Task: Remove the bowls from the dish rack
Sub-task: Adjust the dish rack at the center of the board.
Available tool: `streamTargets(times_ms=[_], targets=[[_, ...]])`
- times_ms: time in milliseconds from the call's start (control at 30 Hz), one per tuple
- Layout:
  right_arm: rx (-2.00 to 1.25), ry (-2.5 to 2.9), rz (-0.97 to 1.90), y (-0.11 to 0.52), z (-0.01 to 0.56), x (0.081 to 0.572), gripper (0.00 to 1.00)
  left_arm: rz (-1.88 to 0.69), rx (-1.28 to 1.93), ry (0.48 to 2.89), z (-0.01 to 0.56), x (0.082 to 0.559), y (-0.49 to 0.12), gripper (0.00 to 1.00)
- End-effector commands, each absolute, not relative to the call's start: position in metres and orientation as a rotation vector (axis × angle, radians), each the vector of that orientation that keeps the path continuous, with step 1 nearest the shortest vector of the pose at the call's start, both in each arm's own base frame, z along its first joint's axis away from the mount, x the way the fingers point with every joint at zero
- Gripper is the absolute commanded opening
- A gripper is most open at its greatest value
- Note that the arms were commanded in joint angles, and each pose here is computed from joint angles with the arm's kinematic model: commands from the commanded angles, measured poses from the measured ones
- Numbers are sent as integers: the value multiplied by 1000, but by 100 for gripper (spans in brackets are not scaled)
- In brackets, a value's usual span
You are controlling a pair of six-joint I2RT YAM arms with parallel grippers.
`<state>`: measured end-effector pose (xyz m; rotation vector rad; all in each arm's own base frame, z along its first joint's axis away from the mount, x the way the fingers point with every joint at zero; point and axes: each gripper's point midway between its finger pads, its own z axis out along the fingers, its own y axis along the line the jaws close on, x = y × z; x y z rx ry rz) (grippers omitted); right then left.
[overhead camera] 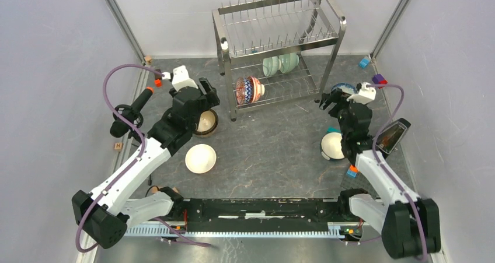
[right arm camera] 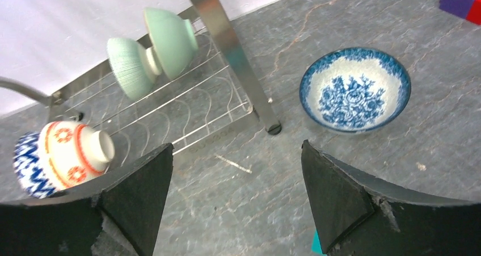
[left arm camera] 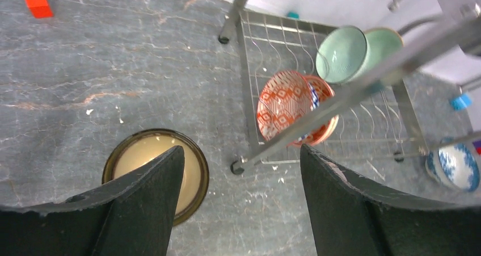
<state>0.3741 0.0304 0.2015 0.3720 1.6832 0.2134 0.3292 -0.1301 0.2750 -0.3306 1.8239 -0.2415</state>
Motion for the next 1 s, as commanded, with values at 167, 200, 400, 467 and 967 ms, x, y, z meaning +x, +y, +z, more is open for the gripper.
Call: streamTargets(times_ms=[167, 200, 400, 467, 967], targets=[[259, 1659, 502, 82, 191, 305, 88, -401, -495, 1786, 282, 378, -122, 76], [235, 1653, 543, 90, 188, 295, 88, -415, -496, 1788, 279, 384, -124, 76], [22, 1684, 673, 121, 173, 258, 88, -504, -484, 1796, 264, 409, -139, 75], [-29, 1686, 681, 124, 173, 251, 88, -551, -505, 1780, 265, 415, -144, 75], [-105, 1646, 727, 132, 187, 233, 88, -955, -434, 1846, 242, 415, -208, 57]])
